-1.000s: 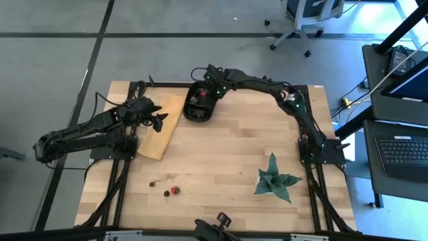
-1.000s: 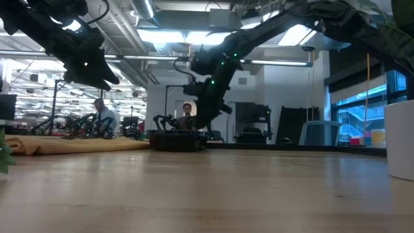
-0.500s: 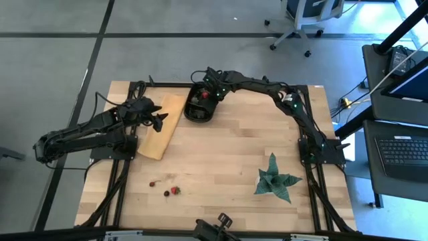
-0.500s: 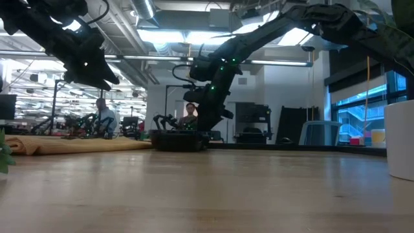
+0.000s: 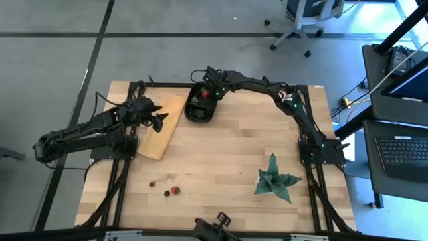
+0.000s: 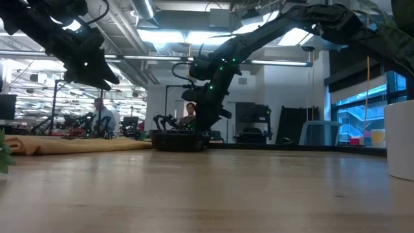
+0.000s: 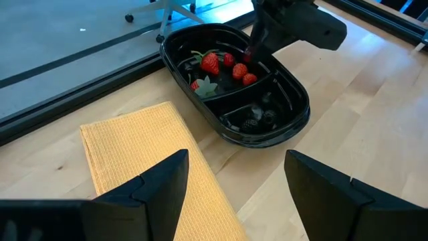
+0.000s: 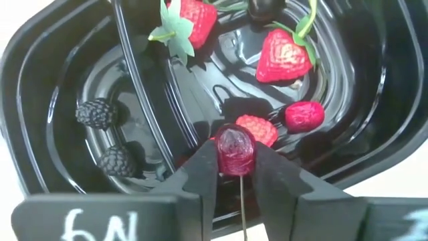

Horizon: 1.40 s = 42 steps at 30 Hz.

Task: Pick and placing Produce into tupperware
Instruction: Put the right red cherry into the black bin, then put the red strawberry into the black bin

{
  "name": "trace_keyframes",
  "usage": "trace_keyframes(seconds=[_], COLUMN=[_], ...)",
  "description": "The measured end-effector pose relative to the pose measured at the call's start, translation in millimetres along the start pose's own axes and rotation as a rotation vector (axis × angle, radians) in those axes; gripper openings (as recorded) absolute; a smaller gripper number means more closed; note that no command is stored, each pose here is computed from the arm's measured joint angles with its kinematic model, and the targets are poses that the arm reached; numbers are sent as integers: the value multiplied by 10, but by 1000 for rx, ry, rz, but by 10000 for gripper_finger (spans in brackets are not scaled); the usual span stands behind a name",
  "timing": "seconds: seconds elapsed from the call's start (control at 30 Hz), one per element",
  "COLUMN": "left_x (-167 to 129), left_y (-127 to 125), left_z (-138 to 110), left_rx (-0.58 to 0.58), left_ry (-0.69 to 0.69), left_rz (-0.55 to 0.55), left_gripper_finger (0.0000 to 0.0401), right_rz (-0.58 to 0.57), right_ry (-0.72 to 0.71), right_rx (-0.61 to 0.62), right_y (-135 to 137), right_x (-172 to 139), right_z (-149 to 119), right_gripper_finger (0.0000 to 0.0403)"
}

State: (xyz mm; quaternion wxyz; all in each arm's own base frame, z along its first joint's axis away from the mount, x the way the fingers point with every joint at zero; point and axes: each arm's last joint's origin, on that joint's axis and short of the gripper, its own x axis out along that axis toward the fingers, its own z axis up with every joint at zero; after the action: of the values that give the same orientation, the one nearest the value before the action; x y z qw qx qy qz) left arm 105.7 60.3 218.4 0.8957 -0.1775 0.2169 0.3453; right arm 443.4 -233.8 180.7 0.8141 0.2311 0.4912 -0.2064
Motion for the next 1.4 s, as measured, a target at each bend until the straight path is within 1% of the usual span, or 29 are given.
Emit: trace_keyframes(seconds=[0.47,0.57,0.67,0.77,0.87,0.9,0.97,1.03,1.17,1.3,1.4], left_x=[0,0,0,0,0,0,0,-1,-11,-50,-87], left_y=[-1,0,0,0,-1,-3,-11,-28,-80,-164,-238], left_z=[0,0,0,0,2,6,11,24,89,219,287], left_rx=[24,24,29,49,51,52,62,72,74,130,212], left_ry=[0,0,0,0,-2,-5,-7,-13,-64,-191,-280], left_rz=[-1,-1,0,-1,-1,-5,-26,-74,-198,-373,-469], left_gripper_finger=[240,240,240,240,240,240,240,240,240,240,240], right_rz=[5,7,12,48,86,102,127,147,93,58,65], right_ry=[-26,-40,-63,-85,-104,-140,-189,-246,-337,-375,-421], right_rx=[-1,-4,-9,-34,-96,-117,-152,-191,-250,-334,-365], right_y=[5,18,62,165,347,431,586,728,935,1044,1068], right_x=[-5,-87,-329,-696,-1065,-1185,-1408,-1696,-2200,-2580,-2730], right_z=[26,45,140,261,317,312,238,160,-72,-445,-778], right_gripper_finger=[169,177,178,179,179,179,179,179,179,179,179])
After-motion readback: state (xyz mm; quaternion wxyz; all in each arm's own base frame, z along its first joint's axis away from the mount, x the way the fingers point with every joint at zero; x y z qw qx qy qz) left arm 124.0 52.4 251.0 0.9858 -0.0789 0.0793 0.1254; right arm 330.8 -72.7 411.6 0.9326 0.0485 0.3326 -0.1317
